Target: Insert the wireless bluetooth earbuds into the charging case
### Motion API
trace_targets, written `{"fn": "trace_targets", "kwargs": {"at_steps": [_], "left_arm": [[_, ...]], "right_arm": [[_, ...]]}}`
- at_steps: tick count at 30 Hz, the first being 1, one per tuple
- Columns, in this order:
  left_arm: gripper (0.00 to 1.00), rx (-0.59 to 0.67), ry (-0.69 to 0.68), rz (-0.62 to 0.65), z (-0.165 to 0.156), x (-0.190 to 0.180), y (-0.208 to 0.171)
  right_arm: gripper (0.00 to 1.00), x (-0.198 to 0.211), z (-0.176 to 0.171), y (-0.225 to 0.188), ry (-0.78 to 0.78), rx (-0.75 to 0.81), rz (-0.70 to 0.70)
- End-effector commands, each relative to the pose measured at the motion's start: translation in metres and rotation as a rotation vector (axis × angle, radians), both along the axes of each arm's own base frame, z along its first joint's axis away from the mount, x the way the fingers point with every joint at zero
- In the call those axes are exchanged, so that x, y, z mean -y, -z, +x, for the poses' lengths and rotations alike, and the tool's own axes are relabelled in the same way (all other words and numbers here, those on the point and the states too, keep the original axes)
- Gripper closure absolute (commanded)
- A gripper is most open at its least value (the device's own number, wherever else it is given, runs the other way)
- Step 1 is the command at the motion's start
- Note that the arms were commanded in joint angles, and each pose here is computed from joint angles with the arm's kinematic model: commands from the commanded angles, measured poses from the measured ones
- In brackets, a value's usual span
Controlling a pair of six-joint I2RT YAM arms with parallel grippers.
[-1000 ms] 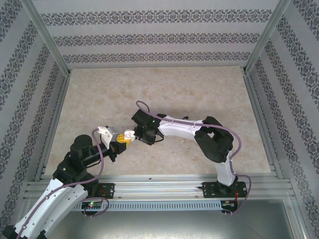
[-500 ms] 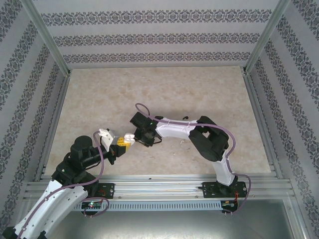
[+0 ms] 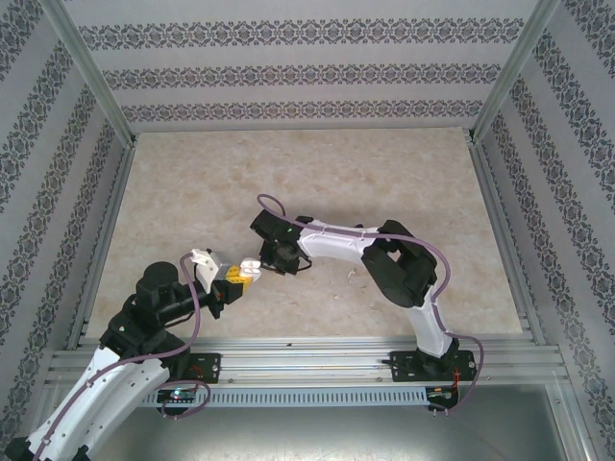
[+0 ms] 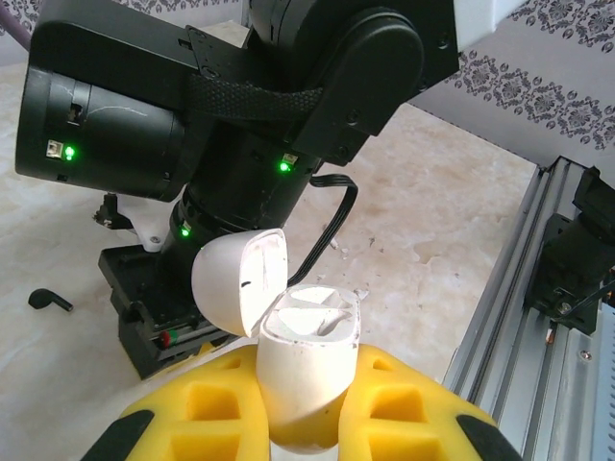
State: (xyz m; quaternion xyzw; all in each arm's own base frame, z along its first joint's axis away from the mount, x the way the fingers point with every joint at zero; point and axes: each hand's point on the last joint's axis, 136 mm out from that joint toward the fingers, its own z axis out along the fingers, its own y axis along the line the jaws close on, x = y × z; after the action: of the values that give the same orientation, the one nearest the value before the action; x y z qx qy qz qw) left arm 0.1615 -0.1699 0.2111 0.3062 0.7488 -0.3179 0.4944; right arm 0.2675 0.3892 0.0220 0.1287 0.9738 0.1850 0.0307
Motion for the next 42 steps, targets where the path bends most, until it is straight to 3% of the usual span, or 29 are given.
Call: {"fn": "trace_targets", "kwargs": {"at_steps": [1, 10, 17, 22, 29, 33, 42], "left_arm": [[1.00, 0.003, 0.003, -0.022, -0.002, 0.000, -0.005], [1.00, -0.007, 0.009, -0.043, 0.001, 0.004, -0.005], [1.00, -0.017, -0.011, -0.051, 0.010, 0.006, -0.004], [1.00, -0.028, -0.024, -0.070, 0.021, 0.010, -0.008], [1.00, -0.054, -0.053, -0.111, 0.054, 0.025, -0.010], [1.00, -0.074, -0.055, -0.125, 0.075, 0.037, -0.010], [1.00, -0.087, -0.049, -0.109, 0.113, 0.056, -0.007]], "right_arm": [[0.86, 0.027, -0.004, 0.010, -0.071, -0.029, -0.105], [0.86, 0.069, -0.016, -0.006, -0.230, -0.059, -0.145], [0.85, 0.096, 0.011, -0.064, -0.225, 0.049, -0.128], [0.83, 0.122, 0.059, -0.099, -0.169, 0.120, -0.107], [0.77, 0.156, 0.154, -0.141, -0.096, 0.316, -0.161], [0.72, 0.172, 0.219, -0.140, -0.059, 0.388, -0.200], [0.62, 0.195, 0.350, -0.121, 0.130, 0.561, -0.120]]}}
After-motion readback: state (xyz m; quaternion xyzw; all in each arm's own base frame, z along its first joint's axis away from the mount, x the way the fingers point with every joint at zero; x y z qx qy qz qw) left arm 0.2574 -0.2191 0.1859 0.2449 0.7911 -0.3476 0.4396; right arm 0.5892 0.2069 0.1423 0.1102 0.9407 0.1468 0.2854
